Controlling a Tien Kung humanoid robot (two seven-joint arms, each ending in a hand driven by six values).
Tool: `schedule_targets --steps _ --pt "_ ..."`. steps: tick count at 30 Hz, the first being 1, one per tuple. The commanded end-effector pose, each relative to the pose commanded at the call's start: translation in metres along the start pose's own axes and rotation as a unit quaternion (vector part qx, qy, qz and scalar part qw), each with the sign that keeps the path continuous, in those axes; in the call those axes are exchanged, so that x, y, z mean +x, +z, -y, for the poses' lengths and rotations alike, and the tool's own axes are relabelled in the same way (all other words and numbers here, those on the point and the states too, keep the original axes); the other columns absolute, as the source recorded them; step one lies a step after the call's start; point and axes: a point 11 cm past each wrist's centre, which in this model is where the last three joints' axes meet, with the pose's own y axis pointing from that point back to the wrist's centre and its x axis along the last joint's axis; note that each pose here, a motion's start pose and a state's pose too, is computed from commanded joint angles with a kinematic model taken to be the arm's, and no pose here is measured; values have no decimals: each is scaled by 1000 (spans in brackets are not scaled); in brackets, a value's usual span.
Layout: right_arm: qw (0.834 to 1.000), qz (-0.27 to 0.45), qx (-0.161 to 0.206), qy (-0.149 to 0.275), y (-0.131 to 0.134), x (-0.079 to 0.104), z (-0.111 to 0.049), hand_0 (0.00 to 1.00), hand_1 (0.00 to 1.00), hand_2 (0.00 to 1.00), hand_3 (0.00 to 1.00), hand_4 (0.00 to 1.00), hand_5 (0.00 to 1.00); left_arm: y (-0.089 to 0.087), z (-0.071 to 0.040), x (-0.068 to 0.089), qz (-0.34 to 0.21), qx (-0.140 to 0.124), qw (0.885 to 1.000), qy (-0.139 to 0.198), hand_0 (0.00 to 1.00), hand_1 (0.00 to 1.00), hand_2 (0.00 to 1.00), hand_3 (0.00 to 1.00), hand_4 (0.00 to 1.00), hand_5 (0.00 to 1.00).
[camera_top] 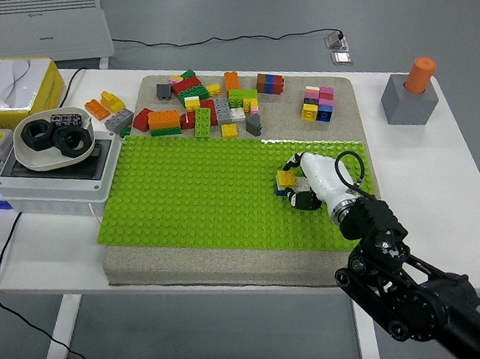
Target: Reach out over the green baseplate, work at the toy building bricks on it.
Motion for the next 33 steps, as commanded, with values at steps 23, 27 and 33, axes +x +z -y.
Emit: schedule_targets --steps 23,27,33 --pt "1000 1 1 1 -1 0 0 728 700 761 652 666 163 0 0 1 -2 0 1000 2 690 506 408 556 356 280" --pt "1000 1 2 1 -1 0 0 727 701 761 655 669 167 0 0 1 -2 0 1000 2 690 507 408 556 356 279" --pt "1000 1 1 1 -1 0 0 727 701 761 655 669 167 1 0 1 -3 -1 1000 2 690 507 408 556 356 279"
